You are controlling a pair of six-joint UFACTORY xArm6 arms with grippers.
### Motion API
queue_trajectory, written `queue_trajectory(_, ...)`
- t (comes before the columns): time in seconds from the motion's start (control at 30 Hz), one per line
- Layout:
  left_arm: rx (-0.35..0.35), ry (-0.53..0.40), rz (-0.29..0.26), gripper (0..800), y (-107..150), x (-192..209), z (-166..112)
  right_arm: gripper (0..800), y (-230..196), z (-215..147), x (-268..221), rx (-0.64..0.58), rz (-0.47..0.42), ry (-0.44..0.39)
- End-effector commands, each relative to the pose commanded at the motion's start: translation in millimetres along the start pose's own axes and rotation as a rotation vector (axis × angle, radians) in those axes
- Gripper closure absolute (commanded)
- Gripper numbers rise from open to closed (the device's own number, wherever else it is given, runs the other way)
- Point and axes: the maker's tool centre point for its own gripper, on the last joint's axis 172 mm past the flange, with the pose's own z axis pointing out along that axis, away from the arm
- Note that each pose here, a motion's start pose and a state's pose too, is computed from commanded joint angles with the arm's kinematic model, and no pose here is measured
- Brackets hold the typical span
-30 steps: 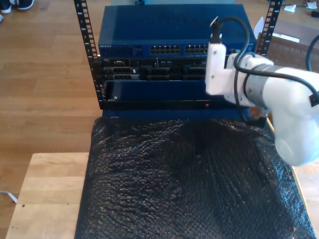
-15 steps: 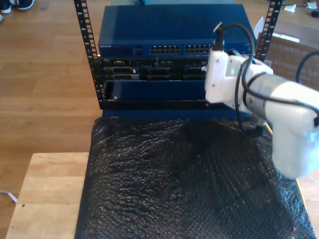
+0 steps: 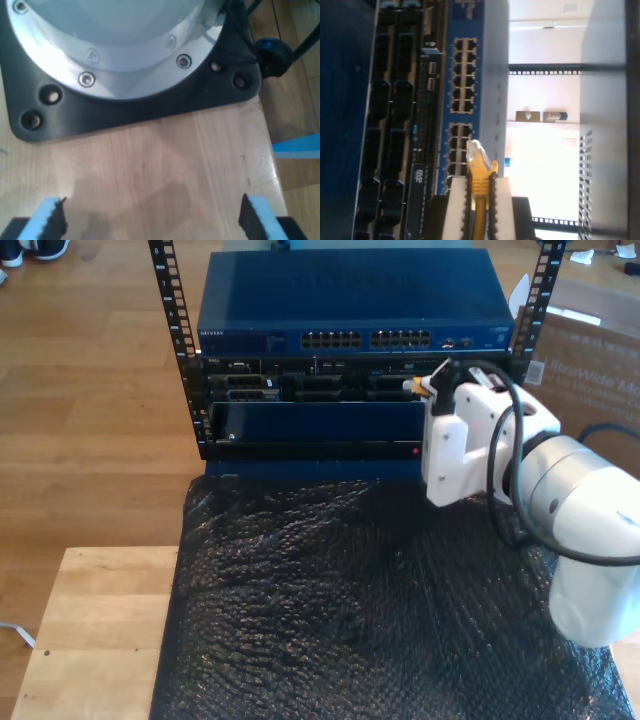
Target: Grab the cable and plug it in
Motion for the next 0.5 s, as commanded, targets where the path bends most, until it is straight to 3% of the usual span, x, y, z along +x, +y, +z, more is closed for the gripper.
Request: queue_trajectory(0.5, 0.0, 0.0, 0.0, 0, 0, 0, 0, 800, 6, 1, 24, -0.009, -0.007, 0.043)
